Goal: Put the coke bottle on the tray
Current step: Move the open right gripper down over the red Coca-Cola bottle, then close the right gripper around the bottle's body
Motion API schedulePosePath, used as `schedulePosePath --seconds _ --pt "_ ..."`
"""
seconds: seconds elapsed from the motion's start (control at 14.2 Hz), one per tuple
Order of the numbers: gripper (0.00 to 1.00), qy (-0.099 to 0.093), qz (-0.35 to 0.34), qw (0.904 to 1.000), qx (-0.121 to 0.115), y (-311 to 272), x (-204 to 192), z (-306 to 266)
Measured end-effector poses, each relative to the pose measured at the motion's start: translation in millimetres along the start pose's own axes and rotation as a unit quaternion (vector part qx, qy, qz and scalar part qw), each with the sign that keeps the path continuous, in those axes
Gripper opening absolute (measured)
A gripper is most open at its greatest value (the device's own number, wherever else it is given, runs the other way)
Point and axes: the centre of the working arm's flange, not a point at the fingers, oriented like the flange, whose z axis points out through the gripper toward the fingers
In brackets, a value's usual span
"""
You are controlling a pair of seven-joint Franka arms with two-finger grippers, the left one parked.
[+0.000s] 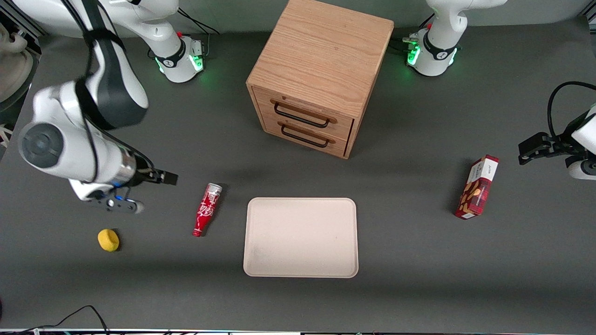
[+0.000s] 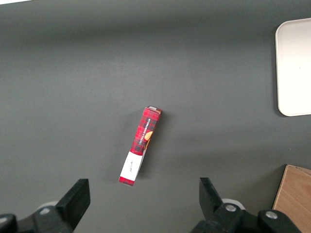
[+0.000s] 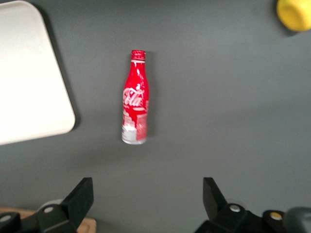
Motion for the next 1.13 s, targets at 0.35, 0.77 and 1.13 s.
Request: schedulePosePath --seconds 0.35,0.77,1.13 --pt "1.0 0.02 0.066 0.9976 0.009 -41 31 91" --pt "1.0 0.04 0.089 0.9952 -0.013 -46 46 189" --pt "1.0 0.035 0.079 0.9959 -0.026 -43 38 217"
